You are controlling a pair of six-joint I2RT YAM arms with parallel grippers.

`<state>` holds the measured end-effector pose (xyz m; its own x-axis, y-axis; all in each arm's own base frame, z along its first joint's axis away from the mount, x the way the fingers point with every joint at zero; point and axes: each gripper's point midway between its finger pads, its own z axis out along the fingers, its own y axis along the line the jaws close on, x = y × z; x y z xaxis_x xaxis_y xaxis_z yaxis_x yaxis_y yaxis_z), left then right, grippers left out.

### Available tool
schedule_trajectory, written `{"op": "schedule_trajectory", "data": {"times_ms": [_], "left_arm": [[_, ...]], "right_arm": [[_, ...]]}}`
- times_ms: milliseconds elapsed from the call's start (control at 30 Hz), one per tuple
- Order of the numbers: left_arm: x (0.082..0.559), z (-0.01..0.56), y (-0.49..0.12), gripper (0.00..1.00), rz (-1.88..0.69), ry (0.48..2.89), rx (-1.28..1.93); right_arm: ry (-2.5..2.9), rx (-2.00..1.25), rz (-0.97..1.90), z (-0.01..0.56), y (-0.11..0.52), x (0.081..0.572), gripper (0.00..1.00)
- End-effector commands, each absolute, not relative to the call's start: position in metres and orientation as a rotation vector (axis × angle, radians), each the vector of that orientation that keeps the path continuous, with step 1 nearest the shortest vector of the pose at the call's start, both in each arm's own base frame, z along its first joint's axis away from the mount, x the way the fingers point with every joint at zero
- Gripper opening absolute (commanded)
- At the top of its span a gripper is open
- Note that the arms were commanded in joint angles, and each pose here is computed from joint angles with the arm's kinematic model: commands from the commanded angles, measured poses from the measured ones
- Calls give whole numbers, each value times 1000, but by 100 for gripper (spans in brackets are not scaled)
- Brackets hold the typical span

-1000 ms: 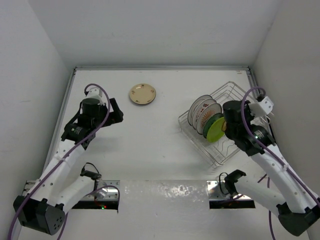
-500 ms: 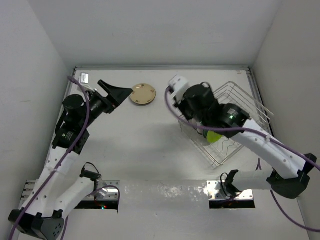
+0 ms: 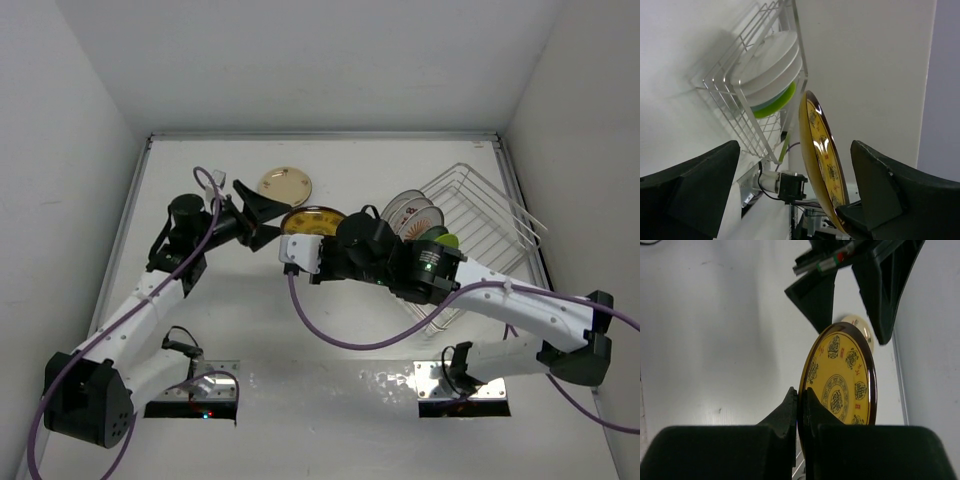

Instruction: Unload the plates from the dish rack

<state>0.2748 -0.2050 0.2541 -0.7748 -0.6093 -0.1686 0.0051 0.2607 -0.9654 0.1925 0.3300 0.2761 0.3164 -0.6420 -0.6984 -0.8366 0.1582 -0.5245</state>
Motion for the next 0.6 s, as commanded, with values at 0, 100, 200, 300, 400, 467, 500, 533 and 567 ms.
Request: {"op": "schedule_trajectory", "data": {"times_ms": [0, 100, 200, 300, 400, 467, 500, 533, 567], "left_arm": [[267, 285, -210, 86, -1654, 1902, -426], [267, 284, -213, 61, -1687, 1889, -421], [269, 282, -213, 14, -1675, 1896, -417], [278, 273, -210, 0, -1602, 1937, -449], [311, 274, -192, 0, -1342, 1901, -468], [341, 245, -160, 0, -1045, 1924, -607], [353, 244, -150, 0, -974, 1890, -640], [371, 232, -131, 0, -838, 1870, -704], [384, 234, -124, 0, -797, 1834, -718]], "right_arm": [[1205, -1500, 297, 309, 364, 195, 0], [1200, -1521, 291, 301, 375, 198, 0], [1185, -1492, 281, 298, 380, 203, 0], [1210, -1412, 268, 300, 380, 212, 70], [1319, -1237, 212, 300, 361, 227, 99], [1446, -957, 146, 309, 334, 248, 99], [1482, -832, 117, 317, 319, 255, 99], [1552, -688, 119, 317, 306, 260, 99], [1607, -553, 30, 322, 280, 270, 99]]}}
